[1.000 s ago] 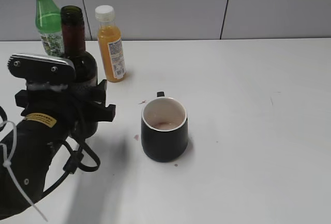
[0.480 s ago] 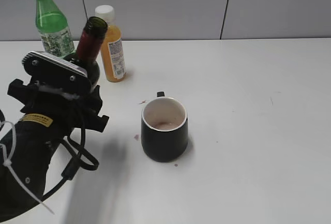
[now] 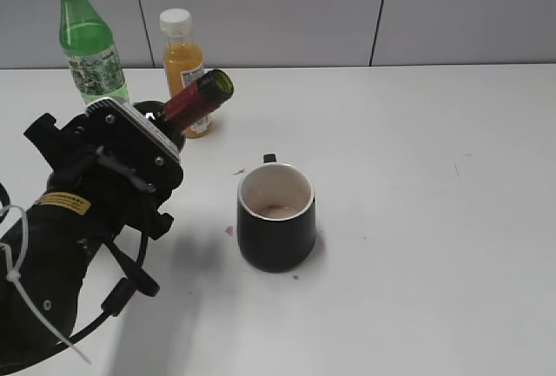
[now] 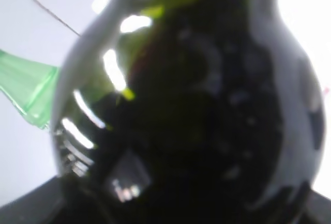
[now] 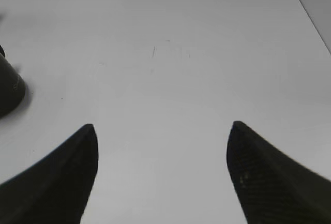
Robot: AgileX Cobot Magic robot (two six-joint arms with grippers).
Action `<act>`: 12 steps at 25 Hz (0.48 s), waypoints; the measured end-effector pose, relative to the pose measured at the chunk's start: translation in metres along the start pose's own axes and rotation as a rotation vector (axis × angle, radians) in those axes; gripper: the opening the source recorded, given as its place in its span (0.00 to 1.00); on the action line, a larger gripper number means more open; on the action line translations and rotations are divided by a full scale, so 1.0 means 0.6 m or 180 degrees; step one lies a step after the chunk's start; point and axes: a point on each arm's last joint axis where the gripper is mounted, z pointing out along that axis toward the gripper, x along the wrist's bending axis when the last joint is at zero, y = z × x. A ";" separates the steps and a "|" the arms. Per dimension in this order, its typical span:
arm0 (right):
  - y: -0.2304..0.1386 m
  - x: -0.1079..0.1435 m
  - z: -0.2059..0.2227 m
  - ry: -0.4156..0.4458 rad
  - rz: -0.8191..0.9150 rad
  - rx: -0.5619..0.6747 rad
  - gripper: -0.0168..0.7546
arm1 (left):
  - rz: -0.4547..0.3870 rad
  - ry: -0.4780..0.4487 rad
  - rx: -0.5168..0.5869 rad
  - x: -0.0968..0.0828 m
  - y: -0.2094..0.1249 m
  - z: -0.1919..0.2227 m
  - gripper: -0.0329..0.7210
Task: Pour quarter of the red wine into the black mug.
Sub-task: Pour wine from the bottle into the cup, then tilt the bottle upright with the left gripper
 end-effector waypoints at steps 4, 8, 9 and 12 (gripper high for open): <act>0.000 0.000 0.000 0.0000 0.0000 0.0000 0.78 | 0.0271 -0.0001 -0.0003 0.000 0.000 0.000 0.76; 0.000 0.000 0.000 0.0000 0.0000 0.0000 0.78 | 0.0601 -0.0002 -0.0003 0.000 0.001 0.000 0.76; 0.000 0.000 0.000 0.0000 0.0000 0.0000 0.78 | 0.0665 0.0001 -0.0002 0.000 0.001 0.000 0.76; 0.000 0.000 0.000 0.0000 0.0000 0.0000 0.78 | 0.0787 0.0019 -0.0016 0.001 0.007 0.003 0.76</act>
